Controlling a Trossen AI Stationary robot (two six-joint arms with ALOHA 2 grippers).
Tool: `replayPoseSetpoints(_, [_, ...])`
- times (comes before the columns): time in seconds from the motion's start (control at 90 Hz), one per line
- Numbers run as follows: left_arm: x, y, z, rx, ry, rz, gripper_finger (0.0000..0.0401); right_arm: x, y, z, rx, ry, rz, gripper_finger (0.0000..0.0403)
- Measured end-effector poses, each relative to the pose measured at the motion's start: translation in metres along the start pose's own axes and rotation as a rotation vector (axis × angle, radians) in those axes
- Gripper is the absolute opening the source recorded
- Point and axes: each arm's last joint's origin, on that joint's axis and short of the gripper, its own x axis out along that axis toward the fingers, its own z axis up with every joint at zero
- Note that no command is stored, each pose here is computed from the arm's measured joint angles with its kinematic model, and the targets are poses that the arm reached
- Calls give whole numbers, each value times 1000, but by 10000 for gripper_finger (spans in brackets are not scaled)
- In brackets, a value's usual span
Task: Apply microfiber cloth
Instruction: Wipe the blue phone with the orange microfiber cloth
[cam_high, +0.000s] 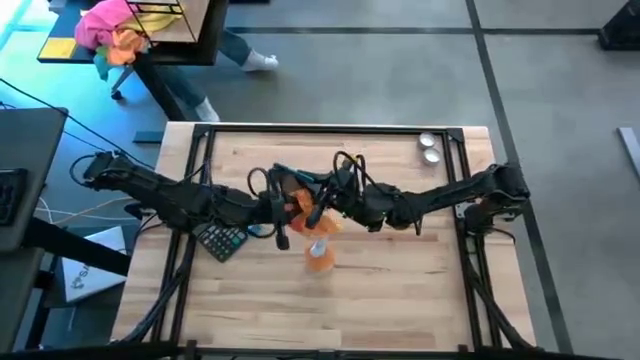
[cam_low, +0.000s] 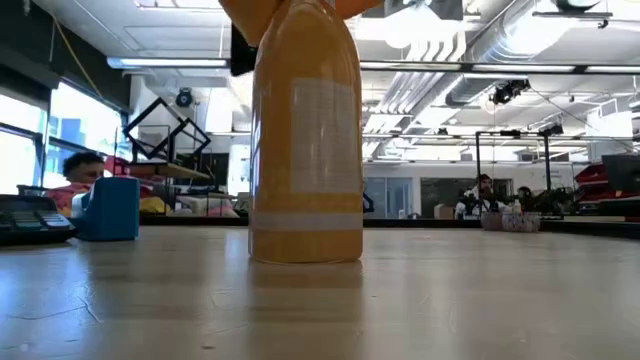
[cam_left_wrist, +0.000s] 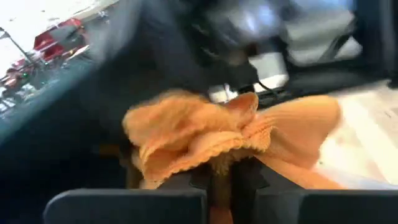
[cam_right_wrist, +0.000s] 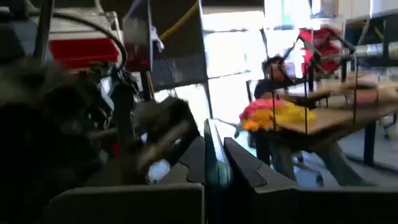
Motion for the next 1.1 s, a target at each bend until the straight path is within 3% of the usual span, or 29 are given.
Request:
replayPoseSetpoints(0.167, [14,-3,-18,66,129,16,5,-4,-4,35,-54,-89,0,0])
replayPoseSetpoints(0.322, [16,3,-26,76,204,45,5,-10,2,44,-121,-83,12,0])
replayPoseSetpoints(0.511, [-13,16,-18,69,213,161,5,-14,9,26,-182,61,10,0])
replayPoseSetpoints(0.7, [-44,25,-4,-28,119,135,5,-12,13,3,-136,175,9,0])
replayPoseSetpoints(0.789, [-46,26,3,-69,57,127,5,-10,14,-3,-110,183,3,0])
replayPoseSetpoints(0.878, [-42,21,3,-38,64,125,5,-8,15,-9,-75,196,-1,0])
replayPoseSetpoints(1.1, [-36,18,-3,3,130,238,5,-5,13,-21,-56,235,-31,0])
